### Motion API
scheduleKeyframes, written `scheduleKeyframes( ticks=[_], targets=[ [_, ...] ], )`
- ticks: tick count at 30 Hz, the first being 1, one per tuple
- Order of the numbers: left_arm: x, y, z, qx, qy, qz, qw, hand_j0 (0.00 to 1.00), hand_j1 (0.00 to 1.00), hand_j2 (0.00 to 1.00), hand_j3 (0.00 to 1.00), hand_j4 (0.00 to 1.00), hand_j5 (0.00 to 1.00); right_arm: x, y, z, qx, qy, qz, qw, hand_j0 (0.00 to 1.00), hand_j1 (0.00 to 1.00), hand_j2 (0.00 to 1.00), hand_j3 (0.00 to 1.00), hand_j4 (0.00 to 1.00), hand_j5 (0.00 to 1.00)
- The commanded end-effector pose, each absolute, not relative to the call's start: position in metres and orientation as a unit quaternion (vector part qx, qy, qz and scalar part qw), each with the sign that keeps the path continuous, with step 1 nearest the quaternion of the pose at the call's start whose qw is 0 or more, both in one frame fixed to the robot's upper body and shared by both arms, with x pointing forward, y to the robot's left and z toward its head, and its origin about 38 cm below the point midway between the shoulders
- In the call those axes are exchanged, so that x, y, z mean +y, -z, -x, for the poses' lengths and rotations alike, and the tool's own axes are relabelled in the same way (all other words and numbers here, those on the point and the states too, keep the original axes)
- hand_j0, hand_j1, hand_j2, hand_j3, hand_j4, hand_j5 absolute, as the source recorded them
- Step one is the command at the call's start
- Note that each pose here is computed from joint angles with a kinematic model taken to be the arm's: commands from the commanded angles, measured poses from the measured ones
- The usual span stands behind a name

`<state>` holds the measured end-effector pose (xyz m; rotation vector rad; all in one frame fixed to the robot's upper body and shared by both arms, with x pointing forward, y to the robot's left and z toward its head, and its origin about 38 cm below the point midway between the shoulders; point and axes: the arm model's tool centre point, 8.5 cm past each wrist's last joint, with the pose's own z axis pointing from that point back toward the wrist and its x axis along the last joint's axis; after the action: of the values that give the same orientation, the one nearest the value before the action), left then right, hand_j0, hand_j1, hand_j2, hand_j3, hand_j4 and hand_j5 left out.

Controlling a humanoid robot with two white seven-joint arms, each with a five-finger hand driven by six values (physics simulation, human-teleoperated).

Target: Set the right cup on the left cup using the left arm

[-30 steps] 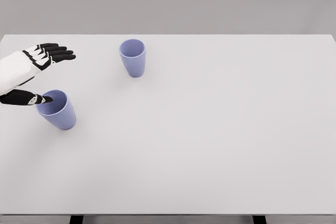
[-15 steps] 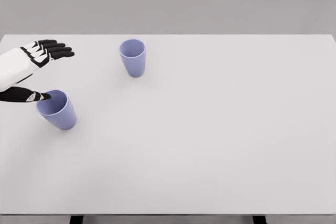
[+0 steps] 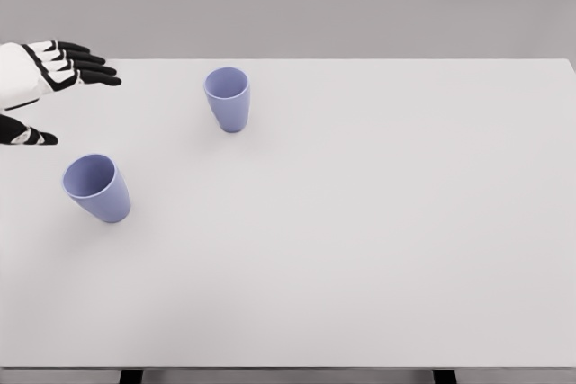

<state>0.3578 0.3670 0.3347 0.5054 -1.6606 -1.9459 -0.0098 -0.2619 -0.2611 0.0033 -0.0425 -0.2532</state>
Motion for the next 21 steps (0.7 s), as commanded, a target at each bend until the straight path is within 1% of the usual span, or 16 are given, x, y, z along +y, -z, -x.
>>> scheduleKeyframes(
  ticks=[1,4,7,10,16,21],
  targets=[
    [0.366,-0.330,-0.357,-0.609,0.725,-0.172,0.270,0.94,0.94,0.94,0.94,0.94,0.94,-0.262,0.261,0.010,-0.021,0.126,-0.002,0.992,1.00,1.00,1.00,1.00,1.00,1.00],
    [0.362,-0.338,-0.366,-0.618,0.709,-0.183,0.288,0.95,0.95,0.95,0.95,0.95,0.95,-0.262,0.261,0.010,-0.021,0.126,-0.002,0.992,1.00,1.00,1.00,1.00,1.00,1.00],
    [0.351,-0.331,-0.380,-0.627,0.700,-0.180,0.289,0.97,0.97,0.97,0.97,0.97,0.97,-0.262,0.261,0.011,-0.021,0.126,-0.002,0.992,1.00,1.00,1.00,1.00,1.00,1.00],
    [0.328,-0.326,-0.402,-0.612,0.725,-0.154,0.276,1.00,1.00,1.00,1.00,1.00,1.00,-0.262,0.261,0.010,-0.021,0.126,-0.002,0.992,1.00,1.00,1.00,1.00,1.00,1.00],
    [0.285,-0.286,-0.420,-0.574,0.768,-0.099,0.267,1.00,1.00,1.00,1.00,1.00,1.00,-0.262,0.261,0.010,-0.021,0.126,-0.002,0.992,1.00,1.00,1.00,1.00,1.00,1.00],
    [0.257,-0.283,-0.449,-0.565,0.778,-0.086,0.259,1.00,1.00,1.00,1.00,1.00,1.00,-0.262,0.261,0.011,-0.020,0.126,-0.002,0.992,1.00,1.00,1.00,1.00,1.00,1.00]
  ],
)
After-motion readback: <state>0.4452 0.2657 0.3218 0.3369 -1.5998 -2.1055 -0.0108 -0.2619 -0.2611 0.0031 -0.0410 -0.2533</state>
